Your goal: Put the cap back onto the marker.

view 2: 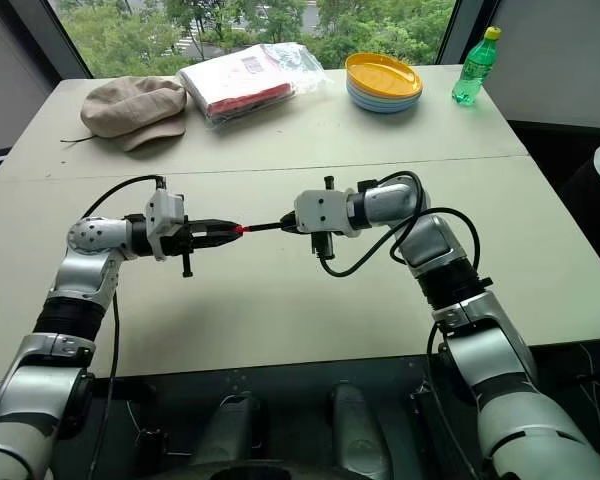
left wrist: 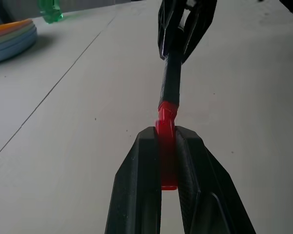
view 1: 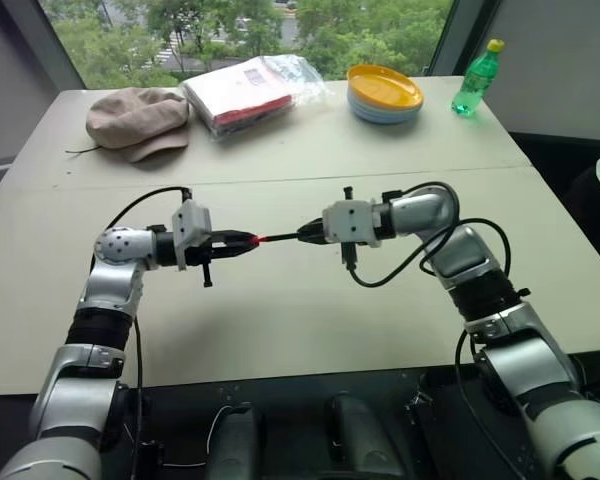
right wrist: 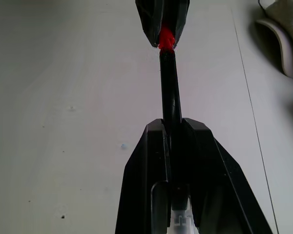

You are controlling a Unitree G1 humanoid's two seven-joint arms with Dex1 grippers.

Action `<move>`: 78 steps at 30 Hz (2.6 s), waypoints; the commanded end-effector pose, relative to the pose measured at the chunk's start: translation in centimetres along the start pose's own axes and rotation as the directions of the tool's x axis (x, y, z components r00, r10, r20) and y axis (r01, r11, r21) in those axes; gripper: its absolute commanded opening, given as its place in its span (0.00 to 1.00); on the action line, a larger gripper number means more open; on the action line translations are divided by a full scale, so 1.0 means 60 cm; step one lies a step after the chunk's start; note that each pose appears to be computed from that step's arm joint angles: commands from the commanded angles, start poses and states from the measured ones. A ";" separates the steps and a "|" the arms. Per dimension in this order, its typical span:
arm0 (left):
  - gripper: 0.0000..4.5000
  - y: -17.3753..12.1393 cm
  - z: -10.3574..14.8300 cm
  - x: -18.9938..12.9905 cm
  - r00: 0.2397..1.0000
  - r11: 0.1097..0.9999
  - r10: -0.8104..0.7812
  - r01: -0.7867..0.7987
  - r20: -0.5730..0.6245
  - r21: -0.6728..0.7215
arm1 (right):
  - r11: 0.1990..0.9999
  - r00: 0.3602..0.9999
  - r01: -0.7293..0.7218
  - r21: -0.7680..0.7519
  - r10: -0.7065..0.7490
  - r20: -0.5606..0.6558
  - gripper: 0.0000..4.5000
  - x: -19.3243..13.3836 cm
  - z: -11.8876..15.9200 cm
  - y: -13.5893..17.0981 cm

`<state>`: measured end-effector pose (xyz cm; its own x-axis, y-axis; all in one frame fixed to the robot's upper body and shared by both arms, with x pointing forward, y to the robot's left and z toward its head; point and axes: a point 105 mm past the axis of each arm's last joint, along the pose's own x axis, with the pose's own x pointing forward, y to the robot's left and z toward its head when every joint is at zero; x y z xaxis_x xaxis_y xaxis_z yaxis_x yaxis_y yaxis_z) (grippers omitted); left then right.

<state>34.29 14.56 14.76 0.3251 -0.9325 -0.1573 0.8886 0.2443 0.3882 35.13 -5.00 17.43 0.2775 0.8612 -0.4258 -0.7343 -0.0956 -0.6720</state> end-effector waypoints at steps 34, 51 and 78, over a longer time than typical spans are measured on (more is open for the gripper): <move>0.00 0.020 0.005 0.004 0.997 0.983 0.020 -0.006 -0.077 0.181 | 0.989 0.987 -0.146 0.025 0.144 0.065 0.01 0.040 0.052 0.042; 0.00 0.020 0.011 0.008 0.996 0.961 -0.011 0.035 -0.087 0.273 | 0.980 0.975 -0.200 0.017 0.197 0.099 0.01 0.073 0.081 0.048; 0.00 0.039 0.044 0.020 0.999 0.951 -0.007 0.022 -0.050 0.308 | 0.971 0.968 -0.239 -0.016 0.239 0.074 0.01 0.113 0.082 0.065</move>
<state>35.02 15.55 13.05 0.3248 -0.8821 -0.3413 0.8486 0.1124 0.5170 34.82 -1.94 15.25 0.2573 0.8110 -0.5254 -0.8230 -0.1010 -0.5590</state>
